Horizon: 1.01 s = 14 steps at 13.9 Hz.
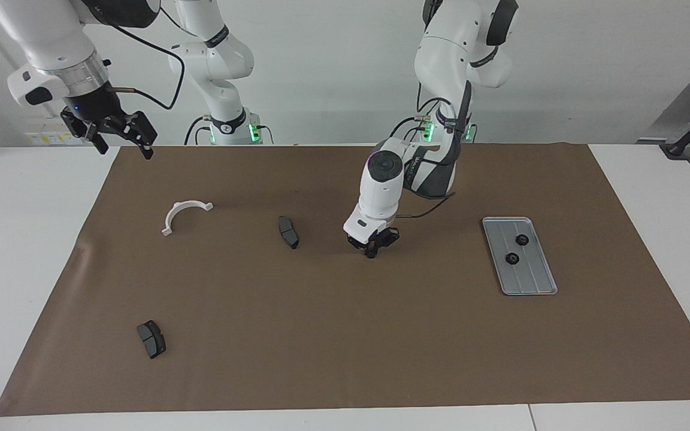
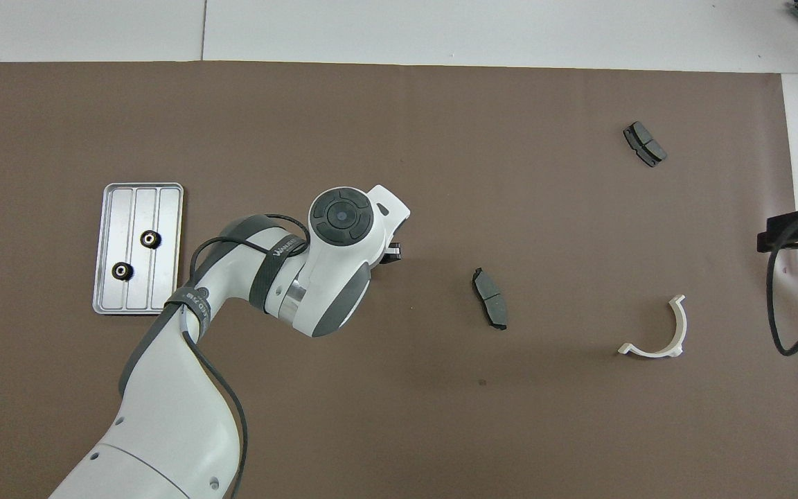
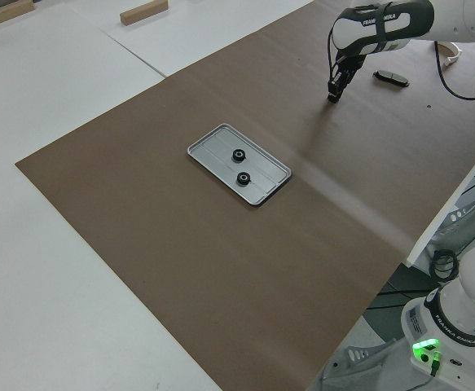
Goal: Pick bearing gear from pile to tray
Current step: 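Carry the bearing to the tray and lower it with the left gripper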
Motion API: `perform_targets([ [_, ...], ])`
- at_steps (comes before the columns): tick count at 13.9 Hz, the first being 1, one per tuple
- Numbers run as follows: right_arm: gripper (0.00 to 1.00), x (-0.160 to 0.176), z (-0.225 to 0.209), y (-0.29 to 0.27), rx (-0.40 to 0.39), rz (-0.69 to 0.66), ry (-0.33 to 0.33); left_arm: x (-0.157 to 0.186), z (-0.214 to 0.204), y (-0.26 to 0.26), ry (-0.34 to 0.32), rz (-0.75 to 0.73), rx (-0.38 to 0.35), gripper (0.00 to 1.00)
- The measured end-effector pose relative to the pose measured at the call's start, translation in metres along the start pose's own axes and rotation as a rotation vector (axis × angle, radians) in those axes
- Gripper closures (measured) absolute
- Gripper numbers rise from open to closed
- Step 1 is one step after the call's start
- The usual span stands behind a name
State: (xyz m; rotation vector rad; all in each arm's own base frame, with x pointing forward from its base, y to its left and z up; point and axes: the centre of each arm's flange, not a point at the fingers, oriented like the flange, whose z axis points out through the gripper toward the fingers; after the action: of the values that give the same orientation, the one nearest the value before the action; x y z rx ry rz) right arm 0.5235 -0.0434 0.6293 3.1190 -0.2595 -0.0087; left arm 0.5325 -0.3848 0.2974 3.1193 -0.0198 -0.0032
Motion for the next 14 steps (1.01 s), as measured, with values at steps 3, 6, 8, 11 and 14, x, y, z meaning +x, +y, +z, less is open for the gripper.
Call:
perform_targets([
  [3,0.0,-0.001,-0.001,-0.001,0.0,-0.001,0.002,0.021,-0.021,-0.015,0.023,-0.036,-0.006,0.77],
  [6,0.0,-0.001,-0.002,-0.003,0.0,-0.005,0.002,0.068,-0.062,-0.078,0.059,-0.14,-0.024,0.77],
  [8,0.0,-0.004,-0.001,-0.002,-0.003,-0.006,-0.023,0.089,-0.087,-0.136,0.06,-0.168,-0.022,0.77],
  [11,0.0,-0.01,-0.008,-0.008,-0.006,-0.018,-0.044,0.099,-0.107,-0.212,0.022,-0.12,-0.005,0.77],
  [14,0.0,-0.01,-0.009,-0.013,-0.006,-0.025,-0.042,0.092,-0.092,-0.282,-0.033,-0.009,0.005,0.77],
])
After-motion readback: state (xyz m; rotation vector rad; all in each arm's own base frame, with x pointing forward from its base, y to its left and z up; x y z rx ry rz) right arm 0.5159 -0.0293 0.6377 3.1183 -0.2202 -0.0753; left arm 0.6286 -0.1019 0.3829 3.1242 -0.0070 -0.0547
